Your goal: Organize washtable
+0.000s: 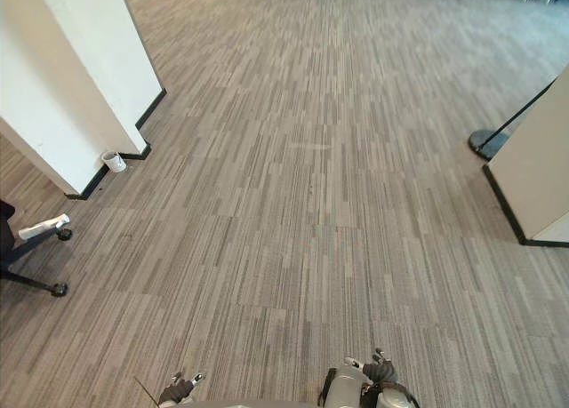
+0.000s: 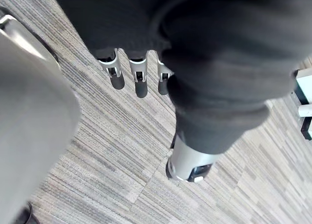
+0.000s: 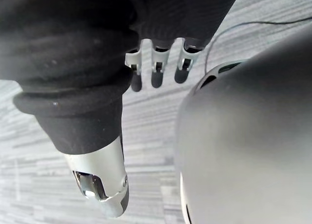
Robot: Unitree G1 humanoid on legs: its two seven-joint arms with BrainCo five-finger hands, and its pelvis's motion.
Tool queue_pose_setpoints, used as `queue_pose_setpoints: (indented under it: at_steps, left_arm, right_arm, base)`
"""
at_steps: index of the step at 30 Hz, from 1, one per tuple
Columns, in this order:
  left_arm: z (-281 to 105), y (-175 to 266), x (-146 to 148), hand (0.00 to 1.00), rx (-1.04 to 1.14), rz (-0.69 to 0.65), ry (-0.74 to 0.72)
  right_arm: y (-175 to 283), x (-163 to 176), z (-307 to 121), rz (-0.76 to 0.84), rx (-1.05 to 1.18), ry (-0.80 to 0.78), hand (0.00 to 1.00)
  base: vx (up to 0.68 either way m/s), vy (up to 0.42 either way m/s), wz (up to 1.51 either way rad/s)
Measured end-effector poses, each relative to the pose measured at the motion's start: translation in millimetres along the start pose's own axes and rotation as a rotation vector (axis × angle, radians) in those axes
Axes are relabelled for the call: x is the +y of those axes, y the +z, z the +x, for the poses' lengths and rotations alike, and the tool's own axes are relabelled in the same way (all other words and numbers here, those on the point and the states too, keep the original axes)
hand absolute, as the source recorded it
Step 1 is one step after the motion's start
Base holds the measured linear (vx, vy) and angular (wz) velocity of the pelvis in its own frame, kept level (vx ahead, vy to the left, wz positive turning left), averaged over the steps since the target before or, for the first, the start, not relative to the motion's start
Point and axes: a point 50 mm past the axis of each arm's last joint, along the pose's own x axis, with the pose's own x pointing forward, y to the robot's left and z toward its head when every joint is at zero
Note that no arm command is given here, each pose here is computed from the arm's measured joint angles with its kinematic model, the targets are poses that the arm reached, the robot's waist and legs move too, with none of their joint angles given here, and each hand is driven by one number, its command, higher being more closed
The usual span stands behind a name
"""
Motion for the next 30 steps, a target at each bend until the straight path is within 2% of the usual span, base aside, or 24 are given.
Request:
queue_pose_setpoints:
  at_steps: [5, 7, 11, 16, 21, 24, 30]
  left_arm:
    - [1, 9, 1, 0.00, -0.040, -0.026, 0.008]
    - [1, 6, 11, 0.00, -0.030, -0.043, 0.039]
    - [-1, 1, 35, 0.00, -0.008, -0.078, 0.111]
    - [-2, -2, 41, 0.00, 0.008, -0.048, 0.119]
    - [-3, -10, 52, 0.00, 0.068, 0.024, 0.129]
    - [-3, -13, 54, 0.00, 0.082, 0.039, 0.134]
    - [-6, -22, 53, 0.00, 0.107, 0.023, 0.144]
  right_arm:
    - [3, 14, 2, 0.026, 0.007, 0.031, 0.00]
    - [2, 23, 1, 0.031, 0.011, 0.053, 0.00]
    - [-2, 62, -4, -0.037, 0.013, 0.179, 0.00]
    - [-7, 46, -2, 0.040, 0.032, 0.114, 0.00]
    - [-16, 27, -4, 0.041, 0.054, 0.077, 0.00]
    - [-19, 20, -6, 0.090, 0.045, 0.054, 0.00]
    - [-16, 18, -6, 0.093, 0.018, 0.052, 0.00]
  base:
    - [0.45, -0.055, 0.01]
    - [0.52, 0.144, -0.57]
    - [0.55, 0.174, -0.02]
    - [0.40, 0.156, -0.06]
    - [0.38, 0.071, 0.33]
    - [0.36, -0.040, 0.57]
    - [0.58, -0.136, 0.24]
